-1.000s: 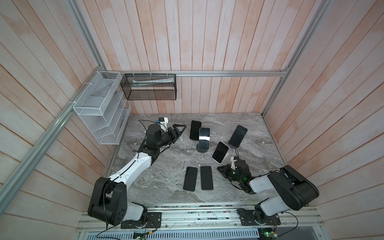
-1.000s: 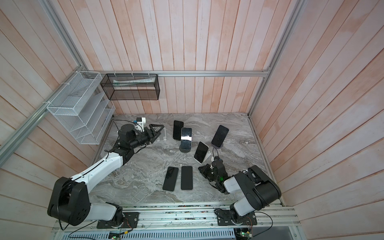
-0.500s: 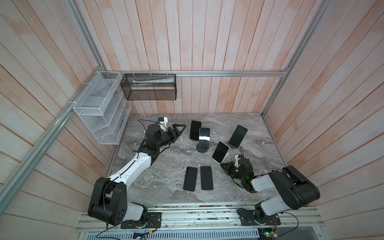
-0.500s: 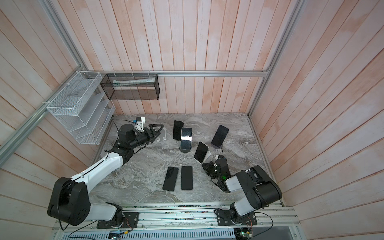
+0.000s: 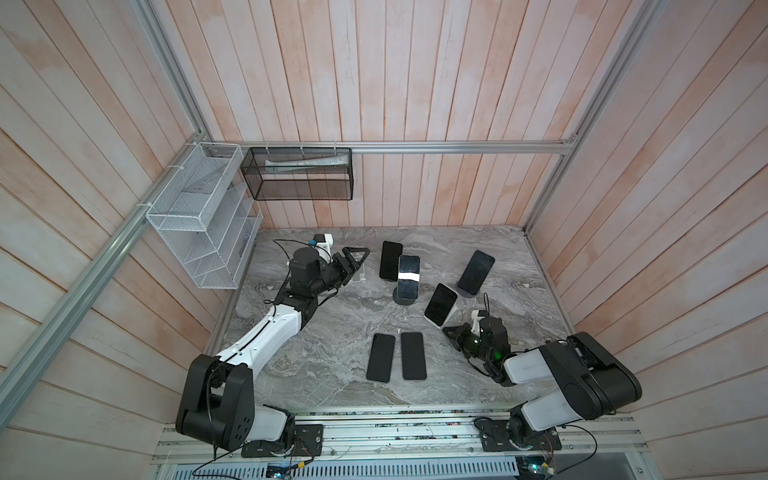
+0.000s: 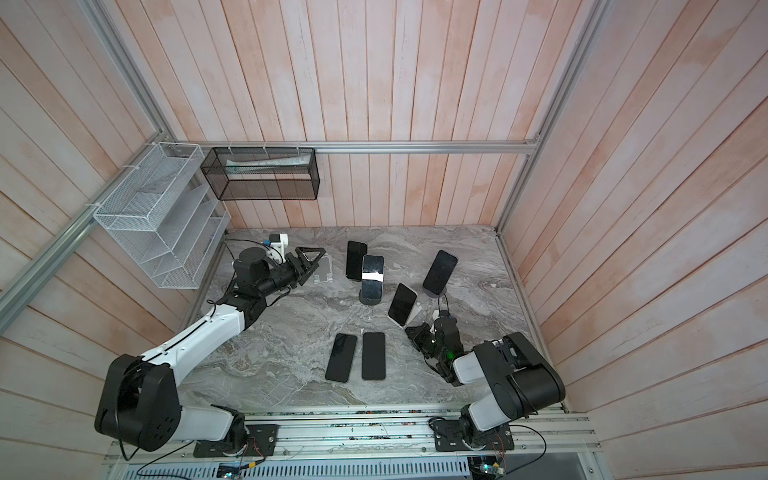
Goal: Remove the phone from the phone stand
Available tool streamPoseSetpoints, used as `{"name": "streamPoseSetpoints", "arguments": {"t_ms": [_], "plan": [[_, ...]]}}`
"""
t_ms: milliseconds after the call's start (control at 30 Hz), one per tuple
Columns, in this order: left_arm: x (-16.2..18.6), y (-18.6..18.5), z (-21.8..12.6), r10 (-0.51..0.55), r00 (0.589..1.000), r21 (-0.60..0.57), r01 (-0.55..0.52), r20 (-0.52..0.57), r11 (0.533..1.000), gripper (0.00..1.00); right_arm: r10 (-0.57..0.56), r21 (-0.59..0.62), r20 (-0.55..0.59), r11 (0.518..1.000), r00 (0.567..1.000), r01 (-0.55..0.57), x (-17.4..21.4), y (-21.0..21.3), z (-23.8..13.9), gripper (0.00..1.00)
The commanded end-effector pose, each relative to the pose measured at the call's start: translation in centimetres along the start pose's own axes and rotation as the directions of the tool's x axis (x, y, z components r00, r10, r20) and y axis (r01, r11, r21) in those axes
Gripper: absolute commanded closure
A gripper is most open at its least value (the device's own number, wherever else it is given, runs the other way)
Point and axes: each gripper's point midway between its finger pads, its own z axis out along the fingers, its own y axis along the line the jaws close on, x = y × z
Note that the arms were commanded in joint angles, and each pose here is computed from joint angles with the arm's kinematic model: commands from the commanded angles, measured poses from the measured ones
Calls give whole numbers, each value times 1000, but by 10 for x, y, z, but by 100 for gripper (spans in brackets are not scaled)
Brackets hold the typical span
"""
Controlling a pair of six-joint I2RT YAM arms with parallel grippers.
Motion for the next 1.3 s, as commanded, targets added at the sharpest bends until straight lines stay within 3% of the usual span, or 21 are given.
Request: {"name": "streamPoseSetpoints", "arguments": {"t_ms": [0, 300, 600, 1267], "plan": [[-5, -1, -6, 9, 1000, 6, -9, 19, 1000, 19, 7, 0, -39, 1000, 999, -7, 12, -1, -1, 100], [-16, 12, -11, -1, 998, -30, 3, 55, 1000, 19, 18, -106, -65, 994, 998, -25, 21, 22, 7, 100], [-28, 23, -16, -17, 996, -46, 22, 91, 999, 19, 91, -119, -8, 989, 996, -92, 15, 10, 7, 100], [-31, 18, -20, -11, 995, -31, 14, 103, 999, 21, 130, -103, 76, 987, 989, -122, -2, 4, 10, 100]]}}
